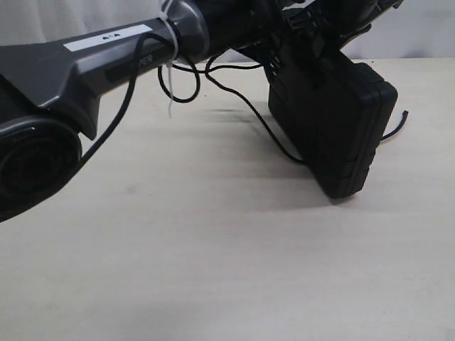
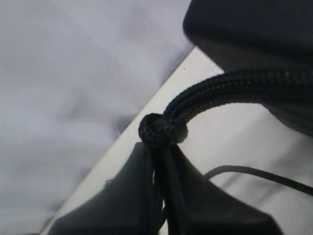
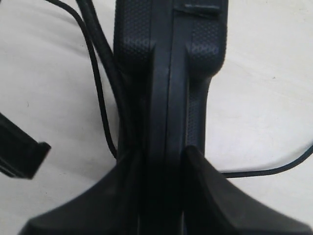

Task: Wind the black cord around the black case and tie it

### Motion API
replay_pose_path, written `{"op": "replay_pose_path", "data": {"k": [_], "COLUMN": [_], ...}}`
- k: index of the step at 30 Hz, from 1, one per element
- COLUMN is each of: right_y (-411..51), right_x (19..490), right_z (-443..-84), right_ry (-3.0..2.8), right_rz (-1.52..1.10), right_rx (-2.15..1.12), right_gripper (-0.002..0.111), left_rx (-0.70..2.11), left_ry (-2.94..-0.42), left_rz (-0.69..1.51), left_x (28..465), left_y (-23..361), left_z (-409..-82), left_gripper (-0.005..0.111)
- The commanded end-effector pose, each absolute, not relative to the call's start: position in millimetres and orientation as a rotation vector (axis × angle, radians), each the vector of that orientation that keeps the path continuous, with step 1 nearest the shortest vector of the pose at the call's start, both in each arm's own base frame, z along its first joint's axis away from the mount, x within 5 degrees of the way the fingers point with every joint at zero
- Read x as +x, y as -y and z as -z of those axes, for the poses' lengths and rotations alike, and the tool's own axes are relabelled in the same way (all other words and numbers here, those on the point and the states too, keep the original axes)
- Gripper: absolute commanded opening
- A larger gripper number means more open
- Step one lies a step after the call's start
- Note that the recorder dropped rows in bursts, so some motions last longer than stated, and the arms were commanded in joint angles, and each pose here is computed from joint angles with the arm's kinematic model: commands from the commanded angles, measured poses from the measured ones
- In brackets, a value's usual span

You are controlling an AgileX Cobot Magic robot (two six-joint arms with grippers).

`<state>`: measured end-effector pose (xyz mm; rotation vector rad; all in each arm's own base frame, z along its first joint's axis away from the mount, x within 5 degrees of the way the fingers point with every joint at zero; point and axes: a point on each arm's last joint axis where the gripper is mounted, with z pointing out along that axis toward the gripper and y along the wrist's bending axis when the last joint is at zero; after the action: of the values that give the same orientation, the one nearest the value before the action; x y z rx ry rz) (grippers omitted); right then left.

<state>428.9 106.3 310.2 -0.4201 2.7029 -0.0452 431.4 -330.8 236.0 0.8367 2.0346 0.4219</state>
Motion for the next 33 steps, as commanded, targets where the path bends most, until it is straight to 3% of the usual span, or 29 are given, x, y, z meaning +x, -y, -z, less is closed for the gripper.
{"op": "replay_pose_path", "data": {"k": [1, 11, 19, 26, 33], "right_y": [-107.4, -105.5, -105.5, -105.5, -107.0], "right_x": [428.2, 426.0, 424.7, 424.7, 424.3], "right_z": [-300.0, -291.3, -294.8, -294.8, -294.7], "right_ry": [-2.740, -2.771, -2.764, -2.765, -2.768], "right_rz": [0.034, 0.045, 0.038, 0.036, 0.011], "right_rx": [-0.437, -0.442, -0.435, -0.429, -0.421], "right_gripper": [0.004, 0.004, 0.004, 0.004, 0.004], "left_rx": [0.828, 0.900, 1.020, 1.011, 1.057], "left_ry": [-1.919, -1.960, -1.787, -1.805, -1.729], "left_rz": [-0.576, -0.650, -0.909, -0.818, -0.705], "left_x": [423.5, 410.6, 397.5, 388.4, 360.9], "left_y": [335.7, 339.5, 342.5, 352.0, 379.9], "left_z": [-242.2, -216.5, -198.5, -189.7, -210.4], "left_gripper": [0.000, 0.000, 0.000, 0.000, 0.000]}}
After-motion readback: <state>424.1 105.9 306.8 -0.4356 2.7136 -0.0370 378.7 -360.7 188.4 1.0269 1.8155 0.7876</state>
